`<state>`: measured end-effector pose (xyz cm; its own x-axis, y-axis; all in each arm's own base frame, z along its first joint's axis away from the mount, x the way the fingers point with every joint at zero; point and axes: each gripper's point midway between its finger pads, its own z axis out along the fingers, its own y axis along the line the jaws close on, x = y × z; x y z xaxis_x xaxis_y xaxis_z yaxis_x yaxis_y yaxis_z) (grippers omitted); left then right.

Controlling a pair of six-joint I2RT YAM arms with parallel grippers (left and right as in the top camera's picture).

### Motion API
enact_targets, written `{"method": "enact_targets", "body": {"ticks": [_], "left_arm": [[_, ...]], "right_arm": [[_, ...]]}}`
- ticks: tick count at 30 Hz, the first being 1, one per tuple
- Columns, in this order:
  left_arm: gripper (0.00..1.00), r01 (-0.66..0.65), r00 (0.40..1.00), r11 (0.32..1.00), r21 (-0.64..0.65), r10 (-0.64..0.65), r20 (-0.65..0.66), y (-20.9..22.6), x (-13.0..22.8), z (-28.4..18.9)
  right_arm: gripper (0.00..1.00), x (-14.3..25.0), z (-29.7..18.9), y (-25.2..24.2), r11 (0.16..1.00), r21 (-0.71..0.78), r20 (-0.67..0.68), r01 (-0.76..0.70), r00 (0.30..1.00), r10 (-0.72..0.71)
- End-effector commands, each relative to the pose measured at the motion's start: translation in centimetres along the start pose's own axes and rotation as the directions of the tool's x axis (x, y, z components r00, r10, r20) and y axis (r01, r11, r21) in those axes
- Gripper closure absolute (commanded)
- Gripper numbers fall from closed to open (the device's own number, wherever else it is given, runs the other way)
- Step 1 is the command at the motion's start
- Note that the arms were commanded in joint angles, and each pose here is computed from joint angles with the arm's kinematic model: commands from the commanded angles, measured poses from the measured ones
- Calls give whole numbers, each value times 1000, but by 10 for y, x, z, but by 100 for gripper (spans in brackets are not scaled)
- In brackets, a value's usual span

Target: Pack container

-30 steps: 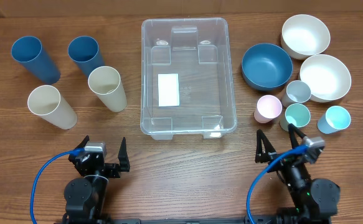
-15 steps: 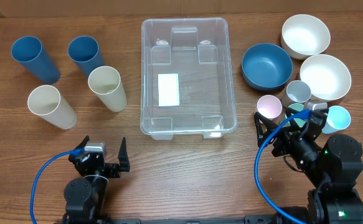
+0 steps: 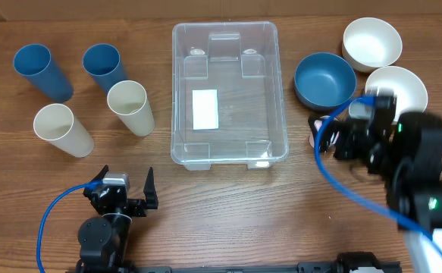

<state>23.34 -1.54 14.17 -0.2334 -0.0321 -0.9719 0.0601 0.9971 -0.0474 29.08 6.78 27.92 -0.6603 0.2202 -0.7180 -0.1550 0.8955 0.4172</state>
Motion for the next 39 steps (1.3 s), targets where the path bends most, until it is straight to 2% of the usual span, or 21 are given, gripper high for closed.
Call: {"method": "enact_targets", "body": {"ticks": [1, 4, 8, 16, 22, 28, 33, 36, 39], "left_arm": [[0, -18, 1000, 1000, 8, 18, 7, -1, 0, 0], [0, -18, 1000, 1000, 8, 18, 7, -1, 0, 0], [0, -18, 1000, 1000, 8, 18, 7, -1, 0, 0], [0, -18, 1000, 1000, 8, 18, 7, -1, 0, 0], [0, -18, 1000, 1000, 9, 18, 7, -1, 0, 0], [0, -18, 1000, 1000, 9, 18, 7, -1, 0, 0], [0, -18, 1000, 1000, 8, 18, 7, -1, 0, 0], [0, -18, 1000, 1000, 8, 18, 7, -1, 0, 0], [0, -18, 1000, 1000, 9, 18, 7, -1, 0, 0]], "right_arm": [[0, -36, 7, 6, 1000, 12, -60, 1, 998, 0], [0, -49, 28, -5, 998, 61, -133, -29, 990, 37], [0, -53, 50, -25, 990, 134, -168, -38, 984, 61], [0, -46, 53, -26, 991, 130, -202, -18, 979, 44], [0, -53, 49, -36, 981, 194, -177, -11, 983, 46], [0, -95, 54, -34, 975, 220, -129, -25, 990, 54], [0, -86, 108, -80, 953, 297, -231, -65, 963, 138], [0, -78, 127, -114, 935, 340, -258, -98, 947, 193], [0, -74, 141, -129, 929, 362, -270, -82, 944, 189]]}}
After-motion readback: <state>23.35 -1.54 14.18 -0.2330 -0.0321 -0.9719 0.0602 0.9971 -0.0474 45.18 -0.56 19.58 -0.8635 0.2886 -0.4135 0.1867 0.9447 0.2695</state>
